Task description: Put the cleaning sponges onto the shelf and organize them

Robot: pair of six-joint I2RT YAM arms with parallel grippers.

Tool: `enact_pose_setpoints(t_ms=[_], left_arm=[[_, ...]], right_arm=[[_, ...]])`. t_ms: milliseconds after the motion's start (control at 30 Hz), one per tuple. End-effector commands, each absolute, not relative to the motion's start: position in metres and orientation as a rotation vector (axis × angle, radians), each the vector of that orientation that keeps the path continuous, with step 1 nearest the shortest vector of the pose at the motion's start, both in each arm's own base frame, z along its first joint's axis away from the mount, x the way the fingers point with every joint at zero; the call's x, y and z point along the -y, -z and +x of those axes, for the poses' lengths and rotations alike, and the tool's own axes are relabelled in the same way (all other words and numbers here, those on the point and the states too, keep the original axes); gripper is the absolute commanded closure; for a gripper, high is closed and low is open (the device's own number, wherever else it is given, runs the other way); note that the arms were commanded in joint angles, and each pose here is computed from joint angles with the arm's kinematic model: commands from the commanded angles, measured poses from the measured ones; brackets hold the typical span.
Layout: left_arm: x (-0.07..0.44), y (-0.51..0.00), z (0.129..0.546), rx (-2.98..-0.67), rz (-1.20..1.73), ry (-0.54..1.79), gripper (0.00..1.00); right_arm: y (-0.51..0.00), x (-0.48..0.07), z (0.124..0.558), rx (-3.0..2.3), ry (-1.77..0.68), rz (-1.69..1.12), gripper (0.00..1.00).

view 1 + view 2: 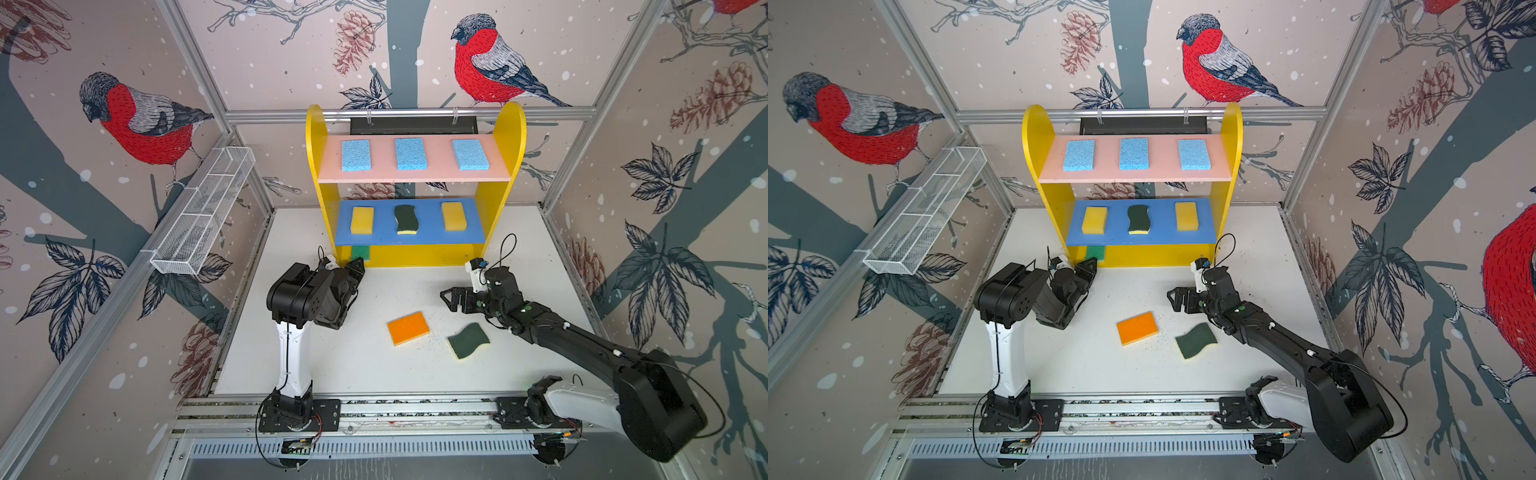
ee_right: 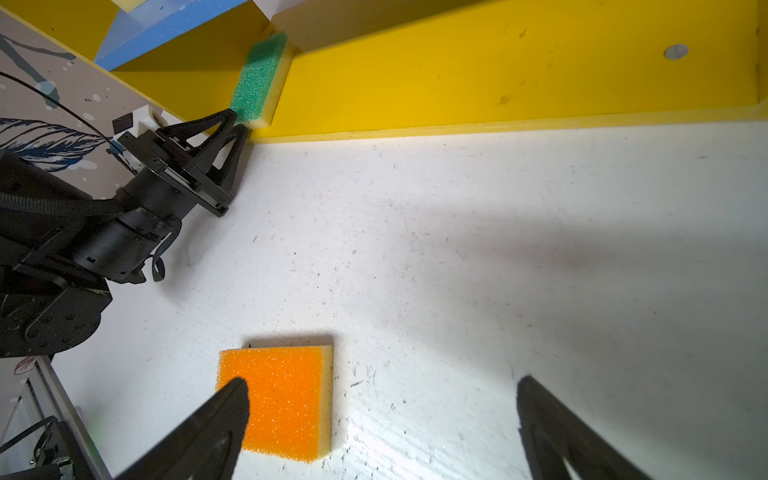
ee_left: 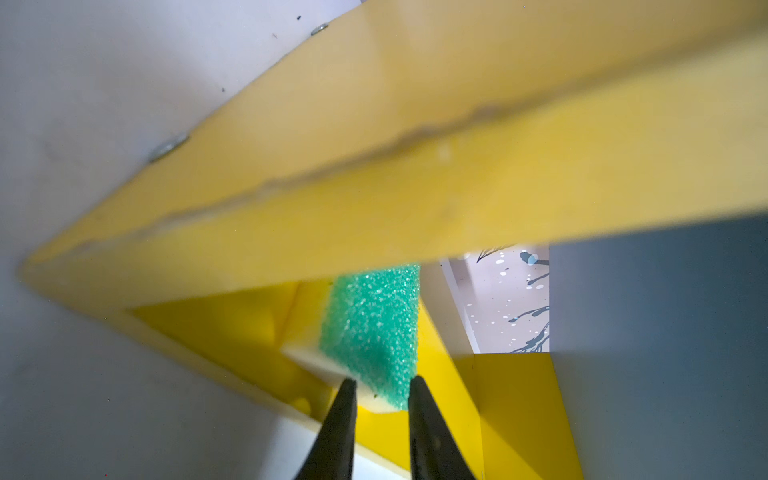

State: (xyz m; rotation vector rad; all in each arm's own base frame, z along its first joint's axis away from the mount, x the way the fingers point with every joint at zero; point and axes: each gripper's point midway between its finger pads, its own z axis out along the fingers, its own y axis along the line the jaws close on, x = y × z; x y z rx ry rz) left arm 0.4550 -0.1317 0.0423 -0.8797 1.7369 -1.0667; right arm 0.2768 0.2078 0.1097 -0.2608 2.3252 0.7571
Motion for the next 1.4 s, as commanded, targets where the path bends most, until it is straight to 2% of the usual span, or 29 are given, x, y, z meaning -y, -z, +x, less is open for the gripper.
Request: enact_pose_setpoints(t_ms=[0, 867, 1367], left_arm=[[0.125, 0.003, 0.442, -1.901, -0.966, 0.941, 0.76], [0.137, 0.003, 0.453, -1.909, -0.961, 0.952, 0.76], [0.141, -0.006, 0.437, -1.926, -0.915, 0.953, 0.75]], right_arm=[[-0.113, -0.21, 0.279, -2.304, -0.769, -0.267, 0.0], [-0.111, -0.209, 0.28, -2.309, -0.773, -0.265, 0.0], [-0.113, -0.209, 0.28, -2.307, -0.774, -0.256, 0.0]])
